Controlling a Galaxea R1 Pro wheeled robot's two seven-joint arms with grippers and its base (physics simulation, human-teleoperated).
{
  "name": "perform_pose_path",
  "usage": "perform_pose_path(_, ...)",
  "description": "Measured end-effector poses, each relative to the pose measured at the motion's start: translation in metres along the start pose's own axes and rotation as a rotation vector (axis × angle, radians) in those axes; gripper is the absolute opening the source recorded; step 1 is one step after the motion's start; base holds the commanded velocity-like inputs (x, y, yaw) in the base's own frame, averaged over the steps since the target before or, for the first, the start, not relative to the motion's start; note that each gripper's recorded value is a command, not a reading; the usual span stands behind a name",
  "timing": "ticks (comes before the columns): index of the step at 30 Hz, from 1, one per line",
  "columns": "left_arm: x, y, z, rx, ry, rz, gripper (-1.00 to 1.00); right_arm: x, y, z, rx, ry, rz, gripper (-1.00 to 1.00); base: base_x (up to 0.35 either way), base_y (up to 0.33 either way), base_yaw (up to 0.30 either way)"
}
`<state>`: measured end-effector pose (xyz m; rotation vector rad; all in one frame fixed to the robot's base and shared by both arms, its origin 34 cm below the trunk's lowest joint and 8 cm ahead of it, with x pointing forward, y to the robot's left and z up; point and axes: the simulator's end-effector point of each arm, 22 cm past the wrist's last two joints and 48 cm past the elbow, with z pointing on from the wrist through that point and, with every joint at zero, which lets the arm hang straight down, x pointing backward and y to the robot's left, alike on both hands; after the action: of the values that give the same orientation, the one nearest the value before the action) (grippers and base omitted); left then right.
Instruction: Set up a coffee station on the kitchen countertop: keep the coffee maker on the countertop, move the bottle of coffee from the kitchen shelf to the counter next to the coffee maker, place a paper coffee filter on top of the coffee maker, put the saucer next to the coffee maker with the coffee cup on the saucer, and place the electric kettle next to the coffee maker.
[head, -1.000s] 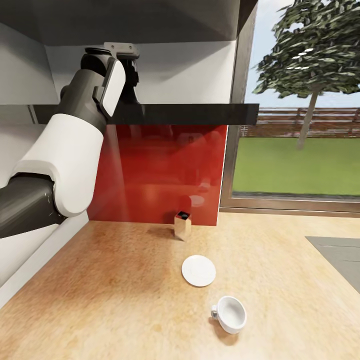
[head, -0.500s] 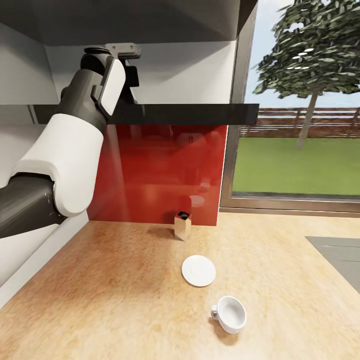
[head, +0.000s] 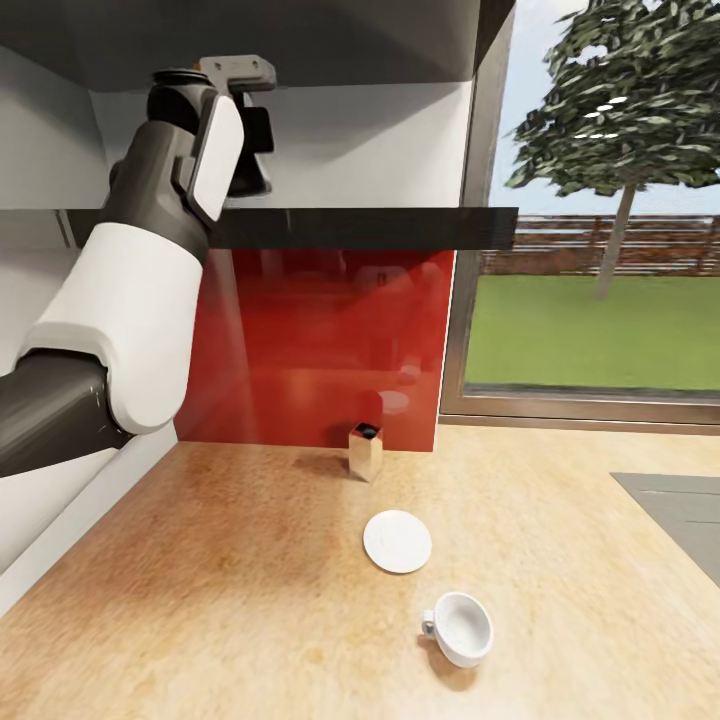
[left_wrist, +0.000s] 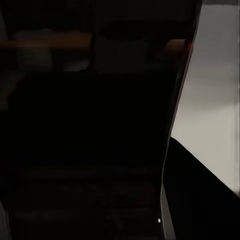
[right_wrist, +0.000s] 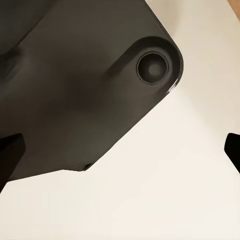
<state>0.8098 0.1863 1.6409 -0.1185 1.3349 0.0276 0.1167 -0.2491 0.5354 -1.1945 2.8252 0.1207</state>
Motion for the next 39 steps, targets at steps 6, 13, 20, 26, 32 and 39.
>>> perform_pose_path(6, -0.019, 0.002, -0.012, 0.003, -0.026, -0.003, -1.00, 0.000, 0.000, 0.000, 0.000, 0.000, 0.000, 1.00, 0.000, 0.000, 0.000)
perform_pose_path(13, -0.031, 0.003, -0.020, 0.005, -0.044, -0.009, -1.00, 0.000, 0.000, 0.000, 0.000, 0.000, 0.000, 1.00, -0.025, 0.000, 0.000)
perform_pose_path(20, -0.033, 0.004, -0.021, 0.004, -0.046, -0.012, -1.00, 0.000, 0.000, 0.000, 0.000, -0.001, 0.000, 1.00, -0.159, 0.000, 0.000)
perform_pose_path(26, -0.032, 0.005, -0.020, 0.005, -0.045, -0.014, -1.00, 0.000, 0.000, 0.000, 0.000, -0.001, 0.000, 1.00, -0.243, 0.000, 0.000)
perform_pose_path(32, -0.032, 0.004, -0.020, 0.006, -0.045, -0.014, -1.00, -0.001, 0.000, 0.000, 0.000, -0.002, 0.000, 1.00, -0.317, 0.000, 0.000)
perform_pose_path(39, -0.032, 0.004, -0.020, 0.007, -0.045, -0.015, -1.00, -0.001, -0.002, 0.000, 0.003, -0.002, -0.002, 1.00, -0.333, 0.000, 0.000)
